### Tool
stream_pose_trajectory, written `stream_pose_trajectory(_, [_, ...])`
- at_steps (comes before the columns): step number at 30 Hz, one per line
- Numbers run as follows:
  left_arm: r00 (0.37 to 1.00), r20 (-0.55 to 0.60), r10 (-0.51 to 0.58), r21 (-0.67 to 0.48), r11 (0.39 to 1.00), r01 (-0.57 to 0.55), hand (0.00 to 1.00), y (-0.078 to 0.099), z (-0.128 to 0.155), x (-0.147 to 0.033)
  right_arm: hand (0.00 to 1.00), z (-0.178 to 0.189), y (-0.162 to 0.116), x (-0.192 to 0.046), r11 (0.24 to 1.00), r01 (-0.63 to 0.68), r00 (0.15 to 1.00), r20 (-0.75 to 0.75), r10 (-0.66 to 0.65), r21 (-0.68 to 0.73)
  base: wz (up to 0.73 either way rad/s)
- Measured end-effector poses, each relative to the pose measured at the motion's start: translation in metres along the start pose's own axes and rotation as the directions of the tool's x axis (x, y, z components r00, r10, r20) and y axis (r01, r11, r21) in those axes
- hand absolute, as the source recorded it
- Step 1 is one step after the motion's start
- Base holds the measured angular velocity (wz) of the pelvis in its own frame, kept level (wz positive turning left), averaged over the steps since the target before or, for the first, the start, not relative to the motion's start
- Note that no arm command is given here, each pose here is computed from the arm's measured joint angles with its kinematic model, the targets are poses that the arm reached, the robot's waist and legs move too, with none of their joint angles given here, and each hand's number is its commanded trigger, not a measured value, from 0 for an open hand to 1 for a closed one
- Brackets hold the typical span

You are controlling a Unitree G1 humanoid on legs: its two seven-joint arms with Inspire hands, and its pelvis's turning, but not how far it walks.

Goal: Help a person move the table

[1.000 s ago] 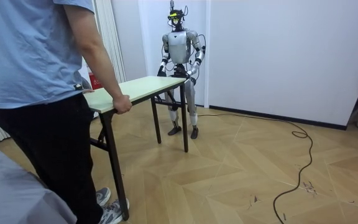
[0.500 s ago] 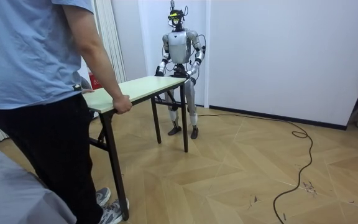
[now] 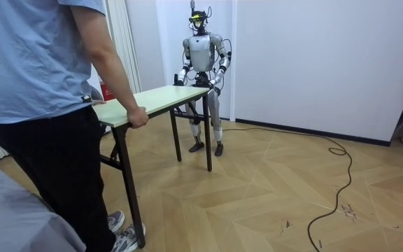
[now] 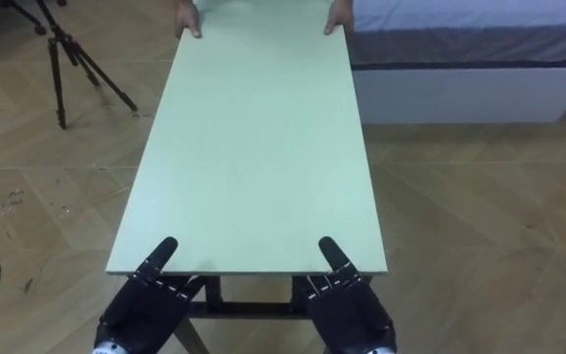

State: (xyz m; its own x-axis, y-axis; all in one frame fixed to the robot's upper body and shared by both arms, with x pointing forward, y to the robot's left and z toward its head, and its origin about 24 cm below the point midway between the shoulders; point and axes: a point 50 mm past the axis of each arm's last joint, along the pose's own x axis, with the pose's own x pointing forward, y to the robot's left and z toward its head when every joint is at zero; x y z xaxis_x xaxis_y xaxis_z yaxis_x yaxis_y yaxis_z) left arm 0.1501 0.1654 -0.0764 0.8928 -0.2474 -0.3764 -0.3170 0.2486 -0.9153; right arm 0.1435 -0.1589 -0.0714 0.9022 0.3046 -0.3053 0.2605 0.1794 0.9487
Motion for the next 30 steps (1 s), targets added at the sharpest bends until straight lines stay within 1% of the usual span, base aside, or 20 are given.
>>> stream_pose_trajectory(9, [1.000, -0.002, 0.002, 0.000, 1.000, -0.002, 0.00, -0.001, 0.001, 0.001, 0.00, 0.000, 0.003, 0.005, 1.000, 0.013, 1.000, 0.000, -0.013, 0.004, -0.01])
stream_pose_trajectory(14, [1.000, 0.001, 0.023, -0.002, 1.000, -0.023, 0.00, -0.004, 0.000, 0.010, 0.00, 0.000, 0.006, 0.011, 0.999, 0.021, 1.000, 0.018, -0.022, 0.032, 0.00])
stream_pose_trajectory(20, [0.998, -0.011, 0.056, 0.056, 0.997, -0.055, 0.00, -0.007, -0.003, 0.027, 0.00, -0.003, 0.011, 0.019, 0.999, 0.026, 0.999, 0.030, -0.027, 0.042, 0.00])
stream_pose_trajectory(23, [0.999, -0.012, 0.041, 0.055, 0.998, -0.040, 0.00, -0.012, -0.004, 0.032, 0.00, -0.002, 0.013, 0.022, 0.999, 0.033, 0.999, 0.031, -0.034, 0.038, 0.00])
stream_pose_trajectory(29, [0.999, -0.014, 0.043, 0.060, 0.997, -0.042, 0.00, -0.015, -0.007, 0.034, 0.00, 0.000, 0.014, 0.025, 0.999, 0.034, 0.997, 0.065, -0.036, 0.035, 0.00])
stream_pose_trajectory(30, [0.999, -0.012, 0.043, 0.055, 0.998, -0.042, 0.18, -0.016, -0.008, 0.034, 0.15, 0.000, 0.014, 0.025, 0.999, 0.035, 0.997, 0.070, -0.037, 0.035, 0.00])
